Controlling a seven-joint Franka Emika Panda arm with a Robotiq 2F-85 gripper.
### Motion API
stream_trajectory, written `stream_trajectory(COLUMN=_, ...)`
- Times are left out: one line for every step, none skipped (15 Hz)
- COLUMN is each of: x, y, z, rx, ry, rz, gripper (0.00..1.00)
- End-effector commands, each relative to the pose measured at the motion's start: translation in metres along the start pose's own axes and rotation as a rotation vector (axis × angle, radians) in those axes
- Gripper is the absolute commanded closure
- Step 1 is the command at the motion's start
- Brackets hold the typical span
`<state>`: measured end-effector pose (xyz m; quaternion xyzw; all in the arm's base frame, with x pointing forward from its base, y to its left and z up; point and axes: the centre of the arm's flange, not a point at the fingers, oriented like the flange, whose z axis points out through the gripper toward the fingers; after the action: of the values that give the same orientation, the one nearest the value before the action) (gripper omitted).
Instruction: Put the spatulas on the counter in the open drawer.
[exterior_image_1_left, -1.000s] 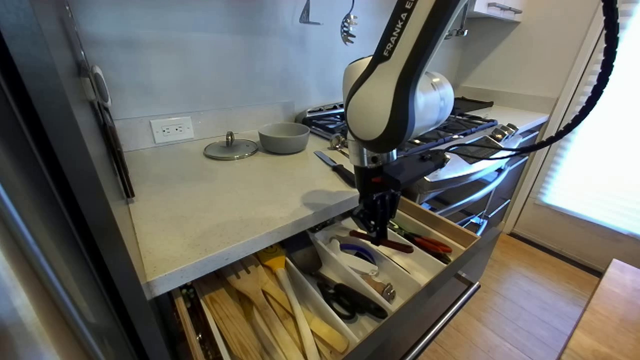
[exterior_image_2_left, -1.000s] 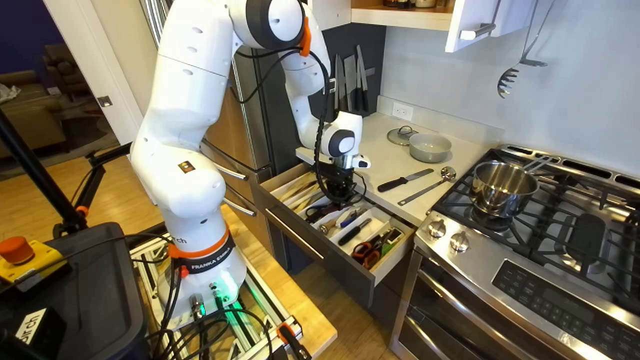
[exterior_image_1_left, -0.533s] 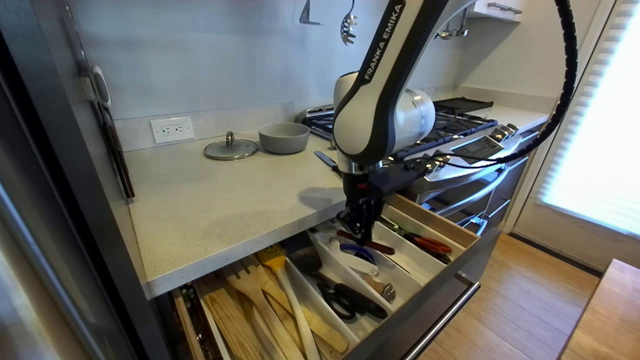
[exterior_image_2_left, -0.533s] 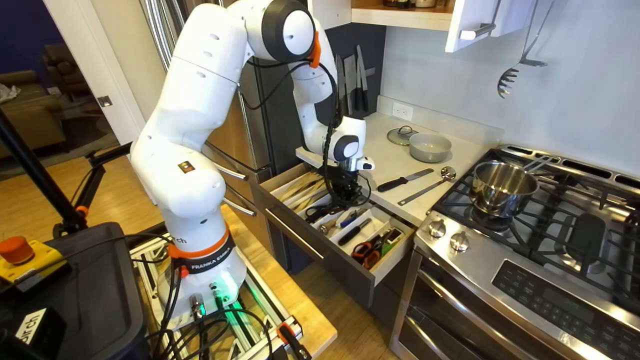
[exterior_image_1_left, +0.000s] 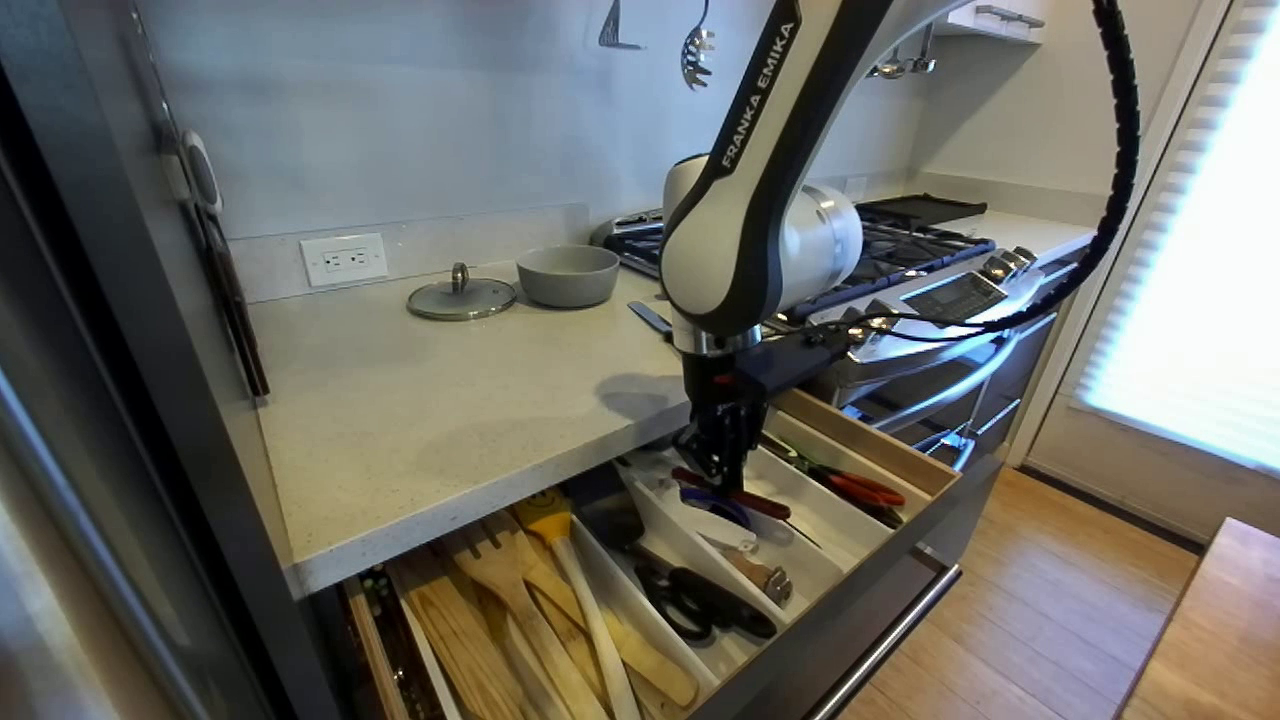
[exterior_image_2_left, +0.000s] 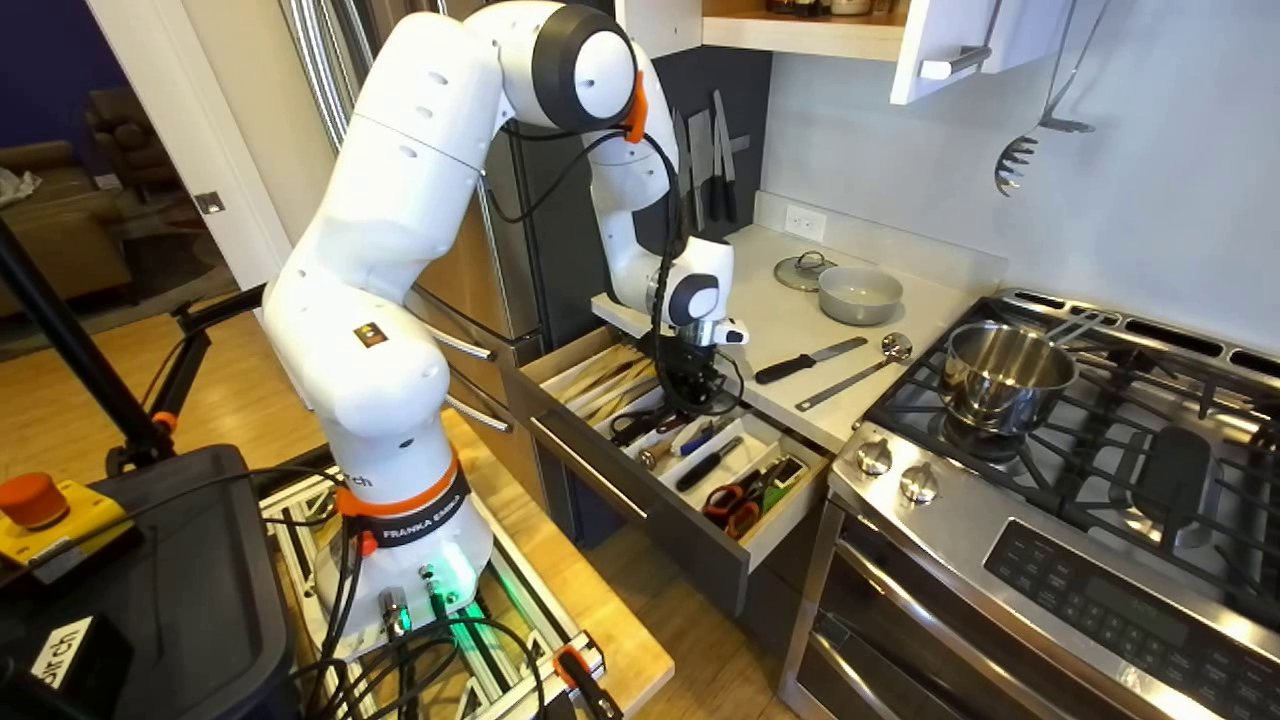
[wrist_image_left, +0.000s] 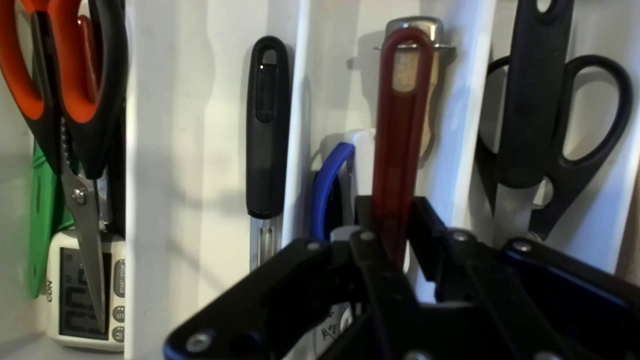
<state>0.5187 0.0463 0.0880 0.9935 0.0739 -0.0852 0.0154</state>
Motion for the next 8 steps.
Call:
stream_trajectory(x=-0.0063, y=-0.0026, z=0.0012, rx=0.028, ry=-0.052, rz=-0.029, gripper=0.95)
stream_trajectory(x=-0.0066, y=-0.0026, z=0.0025, rx=0.03, ry=-0.058, rz=-0.031, gripper=0.95)
stream_trajectory(x=-0.0074, y=-0.0026, z=0.0038, rx=0.032, ry=-0.068, rz=-0.034, gripper=0.95)
stream_trajectory(x=-0.0083, y=-0.0029, z=0.0045, rx=0.032, ry=-0.076, rz=-0.036, gripper=0.95)
stream_trajectory(x=-0.0095, y=-0.0031, z=0.0048, rx=0.03, ry=-0.085, rz=-0.037, gripper=0.95)
stream_trajectory(x=-0.0104, y=-0.0029, z=0.0052, rx=0.026, ry=-0.087, rz=-0.036, gripper=0.95)
stream_trajectory(x=-0.0108, y=-0.0026, z=0.0055, rx=0.025, ry=-0.091, rz=-0.036, gripper=0.95)
stream_trajectory(x=-0.011, y=-0.0022, z=0.0062, rx=0.026, ry=-0.095, rz=-0.036, gripper=0.95)
